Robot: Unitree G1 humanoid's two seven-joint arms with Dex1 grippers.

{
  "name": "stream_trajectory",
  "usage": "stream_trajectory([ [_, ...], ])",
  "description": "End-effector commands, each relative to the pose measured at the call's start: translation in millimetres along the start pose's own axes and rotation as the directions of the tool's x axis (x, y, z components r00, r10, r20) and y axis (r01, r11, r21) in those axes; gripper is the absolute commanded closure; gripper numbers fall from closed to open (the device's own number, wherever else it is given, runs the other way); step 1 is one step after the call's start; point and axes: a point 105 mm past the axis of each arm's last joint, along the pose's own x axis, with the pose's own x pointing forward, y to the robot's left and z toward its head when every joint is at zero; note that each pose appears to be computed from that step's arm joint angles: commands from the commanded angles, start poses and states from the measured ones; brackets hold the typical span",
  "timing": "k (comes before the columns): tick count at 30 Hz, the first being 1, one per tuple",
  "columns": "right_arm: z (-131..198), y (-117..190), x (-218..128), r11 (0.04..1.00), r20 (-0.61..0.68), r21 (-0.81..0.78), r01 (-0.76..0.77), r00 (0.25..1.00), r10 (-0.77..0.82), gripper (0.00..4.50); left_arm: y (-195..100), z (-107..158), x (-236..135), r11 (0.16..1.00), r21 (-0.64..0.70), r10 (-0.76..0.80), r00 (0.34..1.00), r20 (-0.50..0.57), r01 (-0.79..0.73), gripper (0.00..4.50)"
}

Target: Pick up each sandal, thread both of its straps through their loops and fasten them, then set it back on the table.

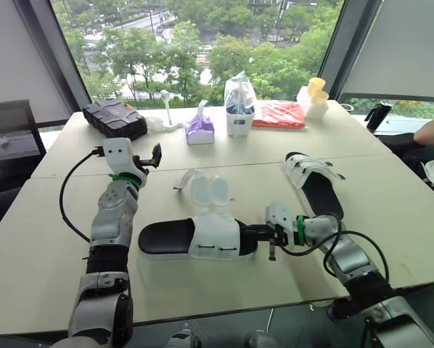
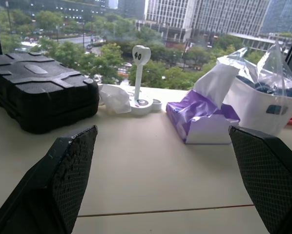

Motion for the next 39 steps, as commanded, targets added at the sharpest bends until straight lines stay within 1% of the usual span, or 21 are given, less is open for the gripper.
stream_trajectory([
  [1,-0.1,8.1,12.7,0.998,-0.004,-0.015,-0.058,0.998,0.058,4.45,3.6,20.5,-1.7,1.0,0.022,0.007,0.998,0.064,-0.009,0.0],
  [5,2.0,21.1,21.0,0.991,0.002,-0.01,-0.135,0.991,0.135,4.45,6.6,21.8,-2.8,1.0,0.023,0.019,0.997,0.068,-0.021,0.0],
  [11,2.8,31.9,27.1,0.984,0.013,-0.005,-0.178,0.984,0.178,4.45,8.1,23.0,-2.9,0.999,0.021,0.028,0.997,0.073,-0.029,0.0],
  [16,9.9,39.5,31.6,0.974,0.033,0.015,-0.225,0.974,0.224,4.45,8.4,23.1,-2.0,0.999,0.019,0.03,0.997,0.074,-0.031,0.0],
  [23,14.8,33.7,46.1,0.981,0.036,0.0,-0.195,0.98,0.195,4.45,4.1,21.2,-1.5,1.0,0.015,0.018,0.997,0.069,-0.019,0.0],
  [24,15.9,32.8,48.3,0.981,0.037,-0.003,-0.193,0.981,0.192,4.45,-0.3,17.8,-2.9,1.0,0.019,-0.012,0.999,0.053,0.011,0.0],
  [27,16.3,30.0,51.6,0.982,0.031,-0.01,-0.186,0.982,0.186,4.45,-19.8,0.0,-13.0,0.985,0.04,-0.165,0.986,-0.039,0.166,0.0],
  [29,13.8,27.1,51.6,0.984,0.017,-0.02,-0.177,0.984,0.178,4.45,-29.3,-15.5,-25.8,0.957,0.042,-0.279,0.952,-0.126,0.286,0.0],
  [31,10.9,24.1,50.4,0.985,0.005,-0.025,-0.168,0.986,0.168,4.45,-38.6,-29.4,-42.6,0.902,0.065,-0.406,0.889,-0.213,0.427,0.0],
  [32,10.0,23.0,50.0,0.986,0.003,-0.026,-0.165,0.986,0.165,4.45,-41.4,-33.3,-48.7,0.877,0.075,-0.445,0.862,-0.242,0.474,0.0],
  [33,8.9,21.2,48.8,0.987,-0.001,-0.027,-0.159,0.987,0.159,4.45,-43.3,-39.8,-60.9,0.83,0.077,-0.512,0.808,-0.291,0.553,0.0],
  [34,8.1,19.5,47.7,0.988,-0.004,-0.028,-0.154,0.988,0.153,4.45,-42.7,-42.6,-68.6,0.796,0.083,-0.549,0.773,-0.317,0.599,0.0],
  [36,7.1,17.6,46.3,0.988,-0.007,-0.03,-0.148,0.989,0.148,4.45,-40.1,-45.3,-75.4,0.763,0.091,-0.578,0.738,-0.347,0.64,0.0],
  [39,6.4,15.5,44.1,0.989,-0.011,-0.033,-0.144,0.99,0.144,4.45,-32.5,-47.4,-70.0,0.758,0.126,-0.565,0.741,-0.364,0.64,0.0],
])
